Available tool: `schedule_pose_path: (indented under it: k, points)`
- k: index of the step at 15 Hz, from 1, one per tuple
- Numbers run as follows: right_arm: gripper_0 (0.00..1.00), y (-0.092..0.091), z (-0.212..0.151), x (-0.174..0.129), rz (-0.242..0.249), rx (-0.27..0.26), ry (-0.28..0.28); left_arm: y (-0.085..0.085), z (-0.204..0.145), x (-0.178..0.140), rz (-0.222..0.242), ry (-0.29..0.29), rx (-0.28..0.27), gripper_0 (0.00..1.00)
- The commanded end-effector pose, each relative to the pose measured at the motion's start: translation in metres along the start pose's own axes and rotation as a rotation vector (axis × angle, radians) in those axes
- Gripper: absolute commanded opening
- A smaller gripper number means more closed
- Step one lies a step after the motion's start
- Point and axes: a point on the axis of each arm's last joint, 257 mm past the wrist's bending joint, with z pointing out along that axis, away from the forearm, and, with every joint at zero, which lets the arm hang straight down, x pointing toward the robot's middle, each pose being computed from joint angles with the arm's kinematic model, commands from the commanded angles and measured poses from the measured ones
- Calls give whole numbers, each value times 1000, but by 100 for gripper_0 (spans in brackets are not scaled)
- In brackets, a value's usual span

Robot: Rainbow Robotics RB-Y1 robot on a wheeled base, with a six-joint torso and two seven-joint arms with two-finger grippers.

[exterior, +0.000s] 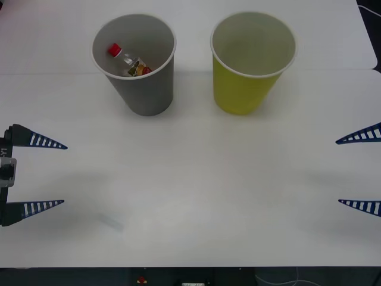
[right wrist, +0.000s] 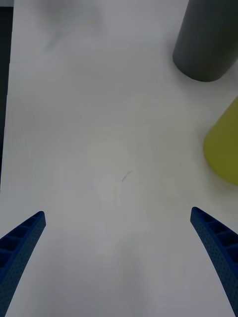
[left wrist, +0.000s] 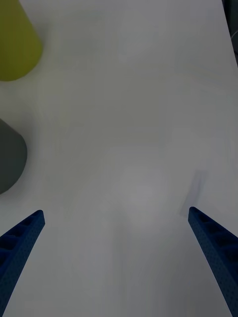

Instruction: Put the can into the green bin and the plastic bottle into the gray bin

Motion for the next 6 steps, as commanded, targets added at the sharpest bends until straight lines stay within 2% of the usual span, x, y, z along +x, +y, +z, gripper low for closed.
schedule_pose_path:
  k: [1, 3, 6]
  points:
    - [100, 1, 0, 10, -7, -5, 2, 0, 0, 0, 0, 0, 0, 100]
    - [100, 1, -1, 13, 9, -6, 6, 0, 0, 0, 0, 0, 0, 100]
    - [100, 1, -1, 13, 9, -6, 6, 0, 0, 0, 0, 0, 0, 100]
